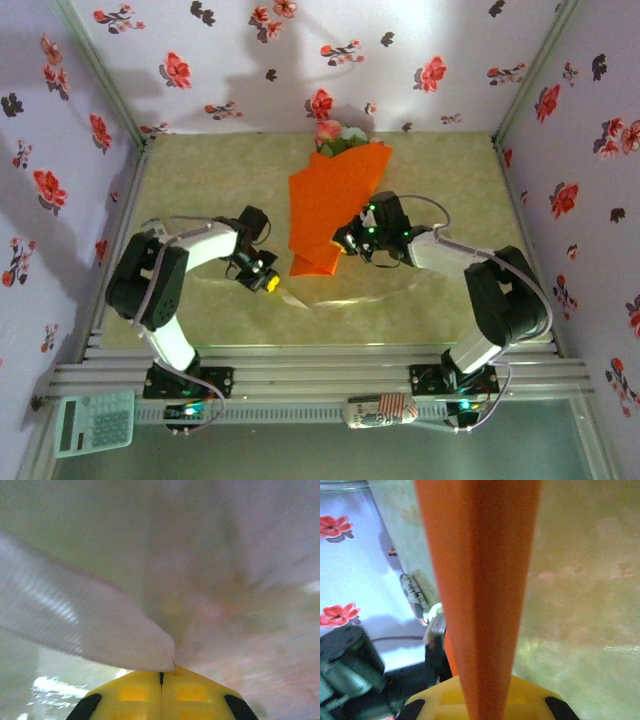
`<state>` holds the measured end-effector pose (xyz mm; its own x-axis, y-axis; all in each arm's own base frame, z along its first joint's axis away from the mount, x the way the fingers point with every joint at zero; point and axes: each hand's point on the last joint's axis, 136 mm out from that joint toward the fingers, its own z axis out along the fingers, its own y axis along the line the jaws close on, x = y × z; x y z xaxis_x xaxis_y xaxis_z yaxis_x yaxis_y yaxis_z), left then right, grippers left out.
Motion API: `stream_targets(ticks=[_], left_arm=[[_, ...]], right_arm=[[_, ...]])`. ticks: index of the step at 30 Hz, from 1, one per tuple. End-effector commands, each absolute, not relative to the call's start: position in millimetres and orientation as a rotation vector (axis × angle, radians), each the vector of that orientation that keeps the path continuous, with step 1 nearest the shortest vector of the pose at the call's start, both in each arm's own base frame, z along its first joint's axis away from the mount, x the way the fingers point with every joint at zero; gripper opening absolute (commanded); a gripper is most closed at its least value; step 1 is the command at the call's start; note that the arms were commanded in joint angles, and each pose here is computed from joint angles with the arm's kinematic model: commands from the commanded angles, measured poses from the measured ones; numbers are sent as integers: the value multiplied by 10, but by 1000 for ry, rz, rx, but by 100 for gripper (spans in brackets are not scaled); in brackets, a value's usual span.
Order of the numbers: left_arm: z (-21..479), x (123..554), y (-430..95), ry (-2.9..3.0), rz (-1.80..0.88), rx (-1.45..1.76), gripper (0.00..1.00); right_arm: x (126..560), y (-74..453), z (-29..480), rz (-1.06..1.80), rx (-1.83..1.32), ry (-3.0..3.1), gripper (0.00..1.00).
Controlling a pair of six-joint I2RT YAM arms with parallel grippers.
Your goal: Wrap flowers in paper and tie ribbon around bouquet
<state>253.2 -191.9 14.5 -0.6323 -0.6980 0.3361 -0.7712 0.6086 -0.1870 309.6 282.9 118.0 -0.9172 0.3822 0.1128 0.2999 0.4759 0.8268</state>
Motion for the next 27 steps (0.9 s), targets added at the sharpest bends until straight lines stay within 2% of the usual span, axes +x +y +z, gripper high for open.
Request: stream_targets(ticks=[1,5,10,18,22,23,25,26,27], left_arm=[[117,3594,-1830,-2794,699,1355,0],[174,4124,-1881,-2797,782,1388,0],[189,4493,-1766,-2774,796,1466,0],[248,4637,-1677,-2774,838,1443,0],[243,4573,-1687,-2725,834,1436,0],[251,4523,-1676,-2713,813,1439,1],[312,4373,-1570,-2709,713,1482,13],[366,4323,-1508,-2718,680,1504,15],[437,4279,-1446,-2732,654,1527,23]], right_arm=[[3057,2814,1337,1500,674,2641,0],[2976,2841,1366,1535,691,2646,0],[2783,2906,1282,1552,702,2668,0],[2535,2980,871,1520,763,2719,0],[2487,2958,606,1460,787,2774,0],[2482,2935,555,1428,787,2795,2],[2436,2812,435,1277,787,2870,18],[2417,2748,414,1203,778,2895,26],[2414,2659,417,1107,769,2919,36]])
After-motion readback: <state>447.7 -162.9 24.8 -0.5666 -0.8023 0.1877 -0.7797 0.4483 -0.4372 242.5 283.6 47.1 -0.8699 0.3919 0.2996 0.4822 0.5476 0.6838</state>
